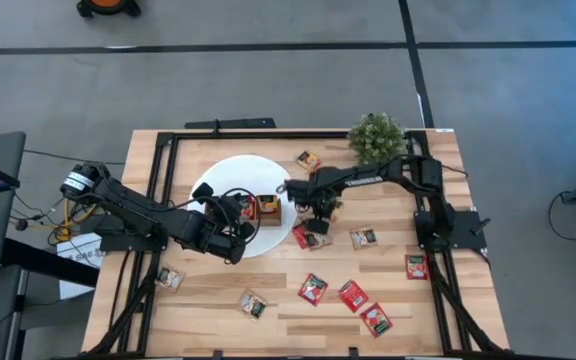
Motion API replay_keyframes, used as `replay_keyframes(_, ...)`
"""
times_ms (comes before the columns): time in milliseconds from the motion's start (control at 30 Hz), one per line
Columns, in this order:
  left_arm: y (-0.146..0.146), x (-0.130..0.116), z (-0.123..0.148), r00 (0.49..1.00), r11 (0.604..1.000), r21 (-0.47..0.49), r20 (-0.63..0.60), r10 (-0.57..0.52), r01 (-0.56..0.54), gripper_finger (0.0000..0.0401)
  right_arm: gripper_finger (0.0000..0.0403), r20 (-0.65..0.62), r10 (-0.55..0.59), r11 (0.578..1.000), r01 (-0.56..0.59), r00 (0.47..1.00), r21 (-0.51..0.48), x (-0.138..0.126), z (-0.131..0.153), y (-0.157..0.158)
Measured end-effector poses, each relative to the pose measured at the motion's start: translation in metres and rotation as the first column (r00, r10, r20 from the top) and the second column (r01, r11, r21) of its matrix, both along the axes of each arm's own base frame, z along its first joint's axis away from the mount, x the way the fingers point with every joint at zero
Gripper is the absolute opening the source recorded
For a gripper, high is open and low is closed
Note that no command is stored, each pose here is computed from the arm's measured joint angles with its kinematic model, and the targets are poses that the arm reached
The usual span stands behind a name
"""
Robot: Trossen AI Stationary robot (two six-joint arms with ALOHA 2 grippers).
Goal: Pick & Place Tea
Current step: Put the yellow tea bag into the right section of the wooden organizer
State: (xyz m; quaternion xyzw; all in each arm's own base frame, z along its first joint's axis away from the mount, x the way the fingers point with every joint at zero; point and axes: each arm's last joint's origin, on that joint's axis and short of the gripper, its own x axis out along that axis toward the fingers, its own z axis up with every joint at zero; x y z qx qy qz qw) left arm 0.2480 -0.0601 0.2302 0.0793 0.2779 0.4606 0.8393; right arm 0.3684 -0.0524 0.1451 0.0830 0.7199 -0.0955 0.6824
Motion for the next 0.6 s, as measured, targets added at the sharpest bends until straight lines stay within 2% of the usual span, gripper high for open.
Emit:
replay_keyframes(233, 0.0, 0.0, 0.0, 1.0, 1.0, -0.012, 0.0, -0.003, 0.003, 0.0, 0.0, -0.023, 0.133, 0.991, -0.133, 0.991, 0.006, -0.002, 0.007, 0.046)
replay_keyframes(300, 0.0, 0.0, 0.0, 1.0, 1.0, -0.017, -0.002, -0.005, 0.005, 0.0, 0.0, 0.009, 0.163, 0.986, -0.163, 0.987, -0.019, -0.002, 0.017, 0.055)
replay_keyframes(400, -0.001, 0.0, -0.001, 1.0, 1.0, -0.023, -0.002, -0.009, 0.009, 0.0, 0.0, 0.006, 0.188, 0.977, -0.187, 0.982, -0.108, -0.007, 0.03, 0.06)
replay_keyframes(500, -0.003, 0.0, -0.001, 1.0, 1.0, -0.023, -0.002, -0.016, 0.016, 0.0, 0.0, 0.025, 0.163, 0.968, -0.155, 0.986, -0.199, -0.013, 0.045, 0.056)
replay_keyframes(600, -0.005, -0.001, -0.001, 0.999, 0.999, -0.034, -0.007, -0.031, 0.031, 0.0, 0.0012, 0.092, 0.114, 0.979, -0.096, 0.989, -0.182, -0.03, 0.05, 0.046)
